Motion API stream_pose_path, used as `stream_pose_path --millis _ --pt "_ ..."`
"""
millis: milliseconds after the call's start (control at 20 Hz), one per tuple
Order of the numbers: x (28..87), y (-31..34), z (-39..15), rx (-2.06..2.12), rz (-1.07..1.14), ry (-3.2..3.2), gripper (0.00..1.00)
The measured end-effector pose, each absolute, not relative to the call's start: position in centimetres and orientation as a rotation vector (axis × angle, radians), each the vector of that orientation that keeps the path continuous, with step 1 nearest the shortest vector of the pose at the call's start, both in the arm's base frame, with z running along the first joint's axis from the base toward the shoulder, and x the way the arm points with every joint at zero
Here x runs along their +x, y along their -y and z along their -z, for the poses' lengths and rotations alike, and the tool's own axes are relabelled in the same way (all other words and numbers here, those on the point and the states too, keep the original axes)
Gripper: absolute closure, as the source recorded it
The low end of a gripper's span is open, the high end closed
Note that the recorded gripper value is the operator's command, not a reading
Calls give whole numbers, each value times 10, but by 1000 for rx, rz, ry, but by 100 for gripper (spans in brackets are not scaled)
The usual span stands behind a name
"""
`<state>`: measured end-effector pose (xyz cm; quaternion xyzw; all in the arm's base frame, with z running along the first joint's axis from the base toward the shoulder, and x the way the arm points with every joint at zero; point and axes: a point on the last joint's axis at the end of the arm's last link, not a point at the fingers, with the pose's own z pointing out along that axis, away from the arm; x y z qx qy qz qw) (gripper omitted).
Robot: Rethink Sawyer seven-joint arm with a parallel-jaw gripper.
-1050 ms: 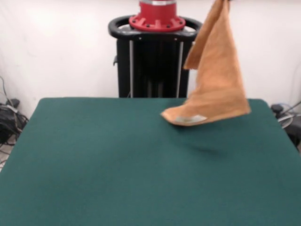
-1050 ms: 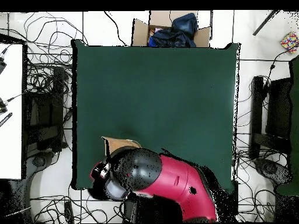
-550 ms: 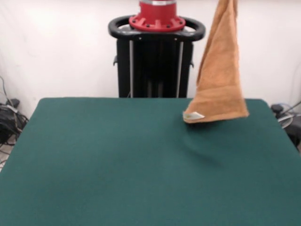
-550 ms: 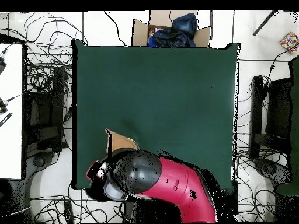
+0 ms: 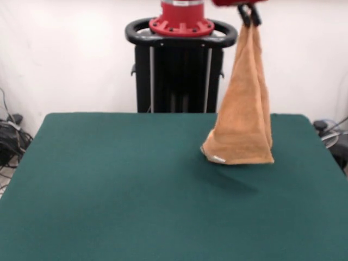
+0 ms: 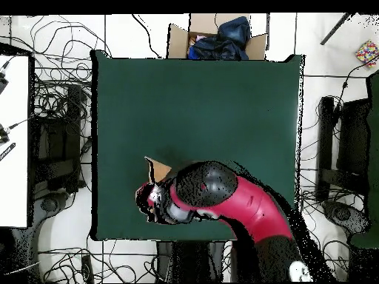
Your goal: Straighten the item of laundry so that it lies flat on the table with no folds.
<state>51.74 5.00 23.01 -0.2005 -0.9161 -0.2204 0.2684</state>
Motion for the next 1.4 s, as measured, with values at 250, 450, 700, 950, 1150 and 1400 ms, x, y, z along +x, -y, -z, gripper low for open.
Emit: stream_pose_path --millis 250,450,700,950,1150,1400 --pt "534 -2 -175 -395 681 2455 100" --pt "540 27 -145 -294 670 2455 100" --pt "552 64 -115 -195 637 2410 100" --pt "565 81 -106 -155 620 2374 100" --pt "585 94 -102 -113 590 2378 100" --pt "622 121 -96 -72 486 2478 100"
